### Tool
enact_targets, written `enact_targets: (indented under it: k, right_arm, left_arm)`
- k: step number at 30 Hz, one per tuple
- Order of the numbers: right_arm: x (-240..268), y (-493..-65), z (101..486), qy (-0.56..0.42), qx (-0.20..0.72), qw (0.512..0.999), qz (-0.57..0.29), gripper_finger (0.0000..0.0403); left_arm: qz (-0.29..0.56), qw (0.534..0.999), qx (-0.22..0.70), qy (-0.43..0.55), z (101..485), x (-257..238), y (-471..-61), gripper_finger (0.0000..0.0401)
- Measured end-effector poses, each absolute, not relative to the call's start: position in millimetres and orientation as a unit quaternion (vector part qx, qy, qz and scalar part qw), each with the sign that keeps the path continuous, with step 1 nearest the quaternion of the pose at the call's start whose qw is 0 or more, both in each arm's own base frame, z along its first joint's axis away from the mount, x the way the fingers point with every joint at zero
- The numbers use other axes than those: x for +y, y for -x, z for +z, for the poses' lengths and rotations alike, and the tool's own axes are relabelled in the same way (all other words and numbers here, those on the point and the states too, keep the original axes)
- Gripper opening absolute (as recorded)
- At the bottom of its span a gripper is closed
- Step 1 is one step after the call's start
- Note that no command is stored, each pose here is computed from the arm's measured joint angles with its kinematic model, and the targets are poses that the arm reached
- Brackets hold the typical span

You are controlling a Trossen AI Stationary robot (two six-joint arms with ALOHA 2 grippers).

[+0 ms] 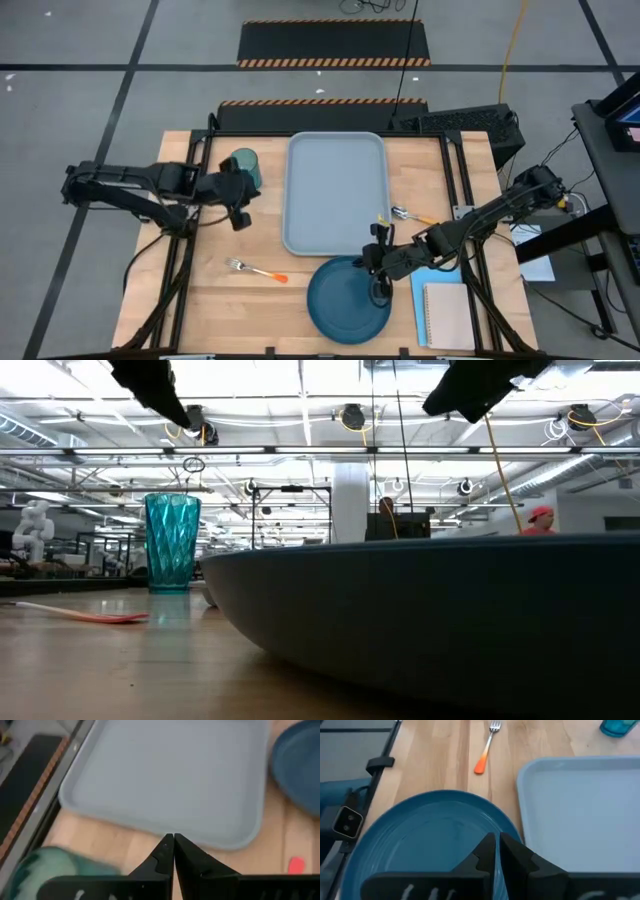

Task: Pick and place plate/cup/fork/spoon on tray
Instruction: Put the blue glass on the gray serving tray

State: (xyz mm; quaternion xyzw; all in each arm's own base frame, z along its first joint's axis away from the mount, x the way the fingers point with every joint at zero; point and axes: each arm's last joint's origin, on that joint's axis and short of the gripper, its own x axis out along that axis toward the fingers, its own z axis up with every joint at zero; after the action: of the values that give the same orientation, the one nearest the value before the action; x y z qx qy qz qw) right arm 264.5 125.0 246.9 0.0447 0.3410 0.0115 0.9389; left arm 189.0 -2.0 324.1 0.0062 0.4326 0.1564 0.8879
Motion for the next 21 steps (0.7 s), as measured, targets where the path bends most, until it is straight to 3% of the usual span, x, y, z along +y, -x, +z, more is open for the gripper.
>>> enact_targets:
  k: [4,14,21]
  right_arm:
    - [124.6,-262.7,250.1,-0.081,0.339,0.937,0.009,0.002]
    - [123.4,-262.1,252.4,-0.064,0.335,0.94,0.018,0.002]
    - [122.4,-262.0,250.0,-0.015,0.334,0.942,0.034,0.002]
  left_arm:
    - [0.184,0.84,0.51,0.03,331.2,3.3,-190.2,0.0043]
    - [0.226,0.788,0.572,-0.005,318.1,22.8,-211.9,0.0204]
    - [0.261,0.767,0.583,-0.068,314.7,42.0,-216.2,0.0244]
